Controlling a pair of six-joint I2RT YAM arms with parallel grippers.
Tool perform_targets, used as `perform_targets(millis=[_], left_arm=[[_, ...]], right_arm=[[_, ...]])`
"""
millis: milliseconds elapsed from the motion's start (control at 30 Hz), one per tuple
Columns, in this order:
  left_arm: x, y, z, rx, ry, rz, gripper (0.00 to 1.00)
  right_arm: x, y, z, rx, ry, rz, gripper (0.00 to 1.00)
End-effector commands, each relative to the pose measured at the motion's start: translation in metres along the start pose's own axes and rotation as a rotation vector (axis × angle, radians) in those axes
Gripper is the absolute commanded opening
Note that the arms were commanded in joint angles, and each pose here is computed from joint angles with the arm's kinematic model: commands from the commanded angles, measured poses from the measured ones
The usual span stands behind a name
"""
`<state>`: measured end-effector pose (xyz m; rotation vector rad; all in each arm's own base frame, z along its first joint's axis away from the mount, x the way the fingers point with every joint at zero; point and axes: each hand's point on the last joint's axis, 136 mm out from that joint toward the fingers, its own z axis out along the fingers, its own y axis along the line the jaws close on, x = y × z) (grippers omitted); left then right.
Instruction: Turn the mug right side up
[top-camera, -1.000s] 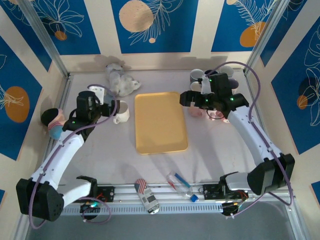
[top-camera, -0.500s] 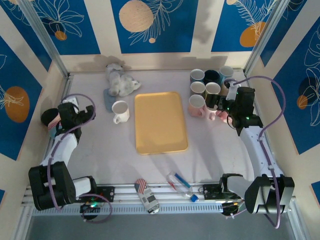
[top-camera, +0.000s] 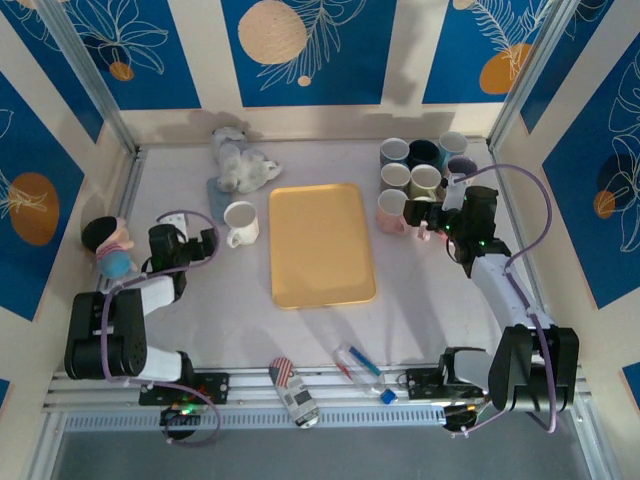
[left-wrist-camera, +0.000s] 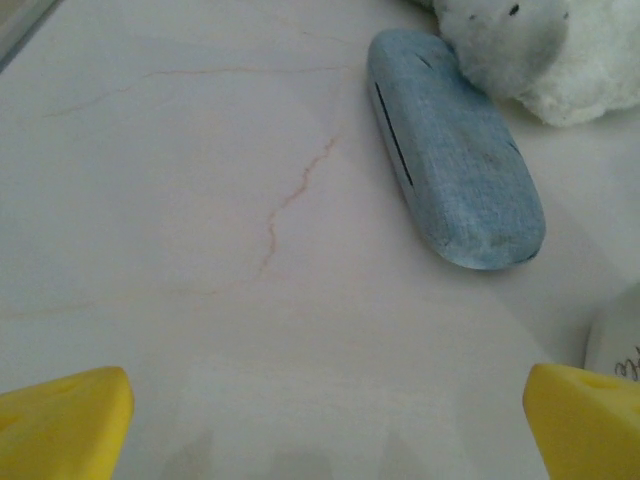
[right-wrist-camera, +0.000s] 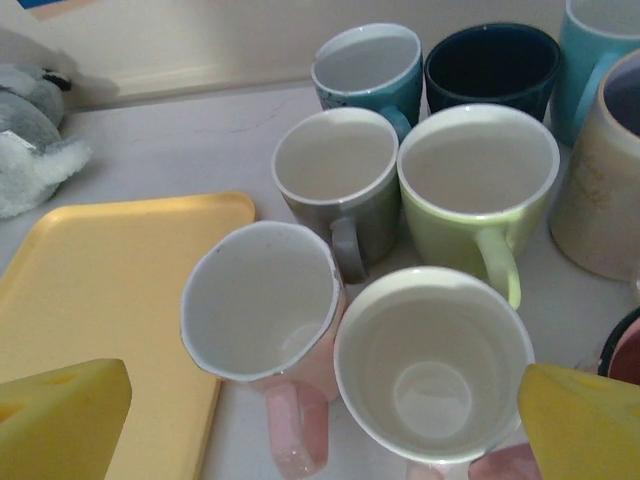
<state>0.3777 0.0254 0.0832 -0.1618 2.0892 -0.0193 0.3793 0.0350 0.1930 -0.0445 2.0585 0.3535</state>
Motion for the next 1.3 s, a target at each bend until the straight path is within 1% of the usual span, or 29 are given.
perform_targets(millis=[0, 67, 100, 167, 233, 367, 500, 667, 767, 933, 1267], left_arm=[[-0.026, -0.007, 0.002, 0.018, -0.104, 0.037, 1.00], [-0.028, -0.016, 0.002, 0.057, -0.170, 0.047, 1.00], [-0.023, -0.020, 0.001, 0.061, -0.151, 0.068, 1.00], [-0.025, -0.027, 0.001, 0.071, -0.173, 0.102, 1.00], [-0.023, -0.034, 0.002, 0.083, -0.172, 0.133, 1.00], [-0.011, -0.042, 0.008, 0.086, -0.204, 0.178, 1.00], [-0.010, -0.038, 0.008, 0.054, -0.191, 0.176, 1.00], [-0.010, -0.041, 0.008, 0.064, -0.196, 0.180, 1.00], [-0.011, -0.041, 0.008, 0.064, -0.198, 0.180, 1.00], [-0.008, -0.056, 0.010, 0.150, -0.172, 0.222, 1.00], [-0.008, -0.055, 0.009, 0.146, -0.181, 0.219, 1.00]], right_arm=[[-0.012, 0.004, 0.003, -0.026, -0.075, -0.052, 0.99], [-0.010, 0.003, 0.004, -0.016, -0.080, -0.057, 0.99], [-0.008, 0.002, 0.005, -0.010, -0.084, -0.061, 0.99], [-0.004, 0.000, 0.006, 0.002, -0.097, -0.076, 0.99], [0.002, -0.001, 0.009, 0.012, -0.099, -0.088, 0.99], [0.013, 0.001, 0.014, 0.016, -0.086, -0.117, 0.99], [0.025, 0.002, 0.020, 0.009, -0.099, -0.126, 0.99], [0.036, -0.001, 0.027, 0.009, -0.100, -0.124, 0.99], [0.035, -0.001, 0.028, 0.007, -0.110, -0.127, 0.99], [0.034, -0.003, 0.031, 0.010, -0.129, -0.127, 0.99], [0.044, -0.007, 0.034, 0.025, -0.120, -0.116, 0.99]])
